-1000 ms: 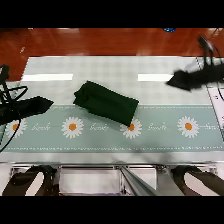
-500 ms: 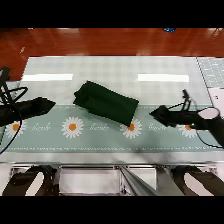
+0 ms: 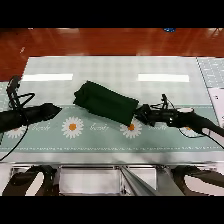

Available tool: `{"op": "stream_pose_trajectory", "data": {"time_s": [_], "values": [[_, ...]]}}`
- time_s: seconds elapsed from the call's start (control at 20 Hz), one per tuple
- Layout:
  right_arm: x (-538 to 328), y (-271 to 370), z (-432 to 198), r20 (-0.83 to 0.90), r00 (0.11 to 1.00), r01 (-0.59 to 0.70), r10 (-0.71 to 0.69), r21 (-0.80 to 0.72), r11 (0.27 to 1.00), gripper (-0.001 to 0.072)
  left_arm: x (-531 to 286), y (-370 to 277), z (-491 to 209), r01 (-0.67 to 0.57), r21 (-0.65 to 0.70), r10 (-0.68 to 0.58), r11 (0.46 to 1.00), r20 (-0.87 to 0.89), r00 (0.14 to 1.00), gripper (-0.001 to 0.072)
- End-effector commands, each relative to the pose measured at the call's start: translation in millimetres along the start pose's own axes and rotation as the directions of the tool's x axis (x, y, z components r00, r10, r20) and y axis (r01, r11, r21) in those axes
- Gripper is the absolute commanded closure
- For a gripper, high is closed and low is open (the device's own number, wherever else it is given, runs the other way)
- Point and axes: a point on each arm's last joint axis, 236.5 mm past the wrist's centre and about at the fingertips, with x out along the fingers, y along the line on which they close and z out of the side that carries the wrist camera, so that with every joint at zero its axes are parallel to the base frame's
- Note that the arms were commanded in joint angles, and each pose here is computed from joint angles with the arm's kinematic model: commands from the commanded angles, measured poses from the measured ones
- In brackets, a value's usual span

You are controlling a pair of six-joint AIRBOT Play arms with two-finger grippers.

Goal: Fold the shirts.

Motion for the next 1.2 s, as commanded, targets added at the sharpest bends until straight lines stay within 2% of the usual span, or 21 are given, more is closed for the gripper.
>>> {"op": "stream_pose_trajectory", "data": {"time_s": [0.0, 0.2, 0.25, 0.35, 0.45, 0.55, 0.65, 0.75, 0.8, 0.9, 1.0, 1.15], "values": [[26, 19, 1, -0.039, 0.999, -0.018, 0.017, -0.024, 1.0, 0.0303, 1, -4, 0, 0.02, -0.016, -0.02, 1.0, 0.006, 1.0, 0.0681], [53, 33, -1, -0.089, 0.996, -0.015, 0.011, -0.05, 0.999, 0.0308, 1, -4, 0, 0.02, -0.016, -0.02, 1.0, 0.006, 1.0, 0.0681], [57, 37, -2, -0.099, 0.995, -0.012, 0.005, -0.067, 0.998, 0.0351, 1, -4, 0, 0.02, -0.016, -0.02, 1.0, 0.006, 1.0, 0.0681], [57, 51, -1, -0.116, 0.993, -0.02, -0.001, -0.177, 0.984, 0.0687, 1, -4, 0, 0.02, -0.016, -0.02, 1.0, 0.006, 1.0, 0.0681], [54, 73, 3, -0.135, 0.991, -0.045, 0.01, -0.261, 0.964, 0.069, 1, -4, 0, 0.02, -0.016, -0.02, 1.0, 0.006, 1.0, 0.0681], [46, 83, 16, -0.128, 0.987, 0.046, -0.102, -0.382, 0.923, 0.069, 1, -4, 1, 0.02, -0.015, -0.02, 1.0, 0.007, 1.0, 0.0681], [24, 103, 33, -0.1, 0.968, 0.148, -0.231, -0.516, 0.844, 0.0689, 1, -3, 3, 0.019, -0.013, -0.019, 1.0, 0.018, 1.0, 0.0681], [-3, 150, 55, -0.02, 0.965, 0.196, -0.262, -0.61, 0.768, 0.069, 1, -3, 5, 0.018, -0.013, -0.018, 1.0, 0.025, 1.0, 0.0681], [-17, 174, 65, 0.031, 0.966, 0.217, -0.257, -0.64, 0.738, 0.0691, 1, -3, 8, 0.017, -0.004, -0.016, 1.0, 0.036, 0.999, 0.0681], [-54, 219, 86, 0.16, 0.955, 0.288, -0.249, -0.69, 0.664, 0.0691, 1, -1, 18, 0.002, 0.109, -0.011, 0.994, 0.079, 0.997, 0.0681], [-98, 253, 105, 0.273, 0.934, 0.357, -0.231, -0.705, 0.612, 0.069, 0, -1, 27, -0.006, 0.112, -0.008, 0.994, 0.117, 0.993, 0.0681], [-163, 275, 128, 0.364, 0.91, 0.403, -0.196, -0.671, 0.623, 0.0691, 0, -1, 26, -0.005, 0.112, -0.008, 0.994, 0.117, 0.993, 0.0681]]}}
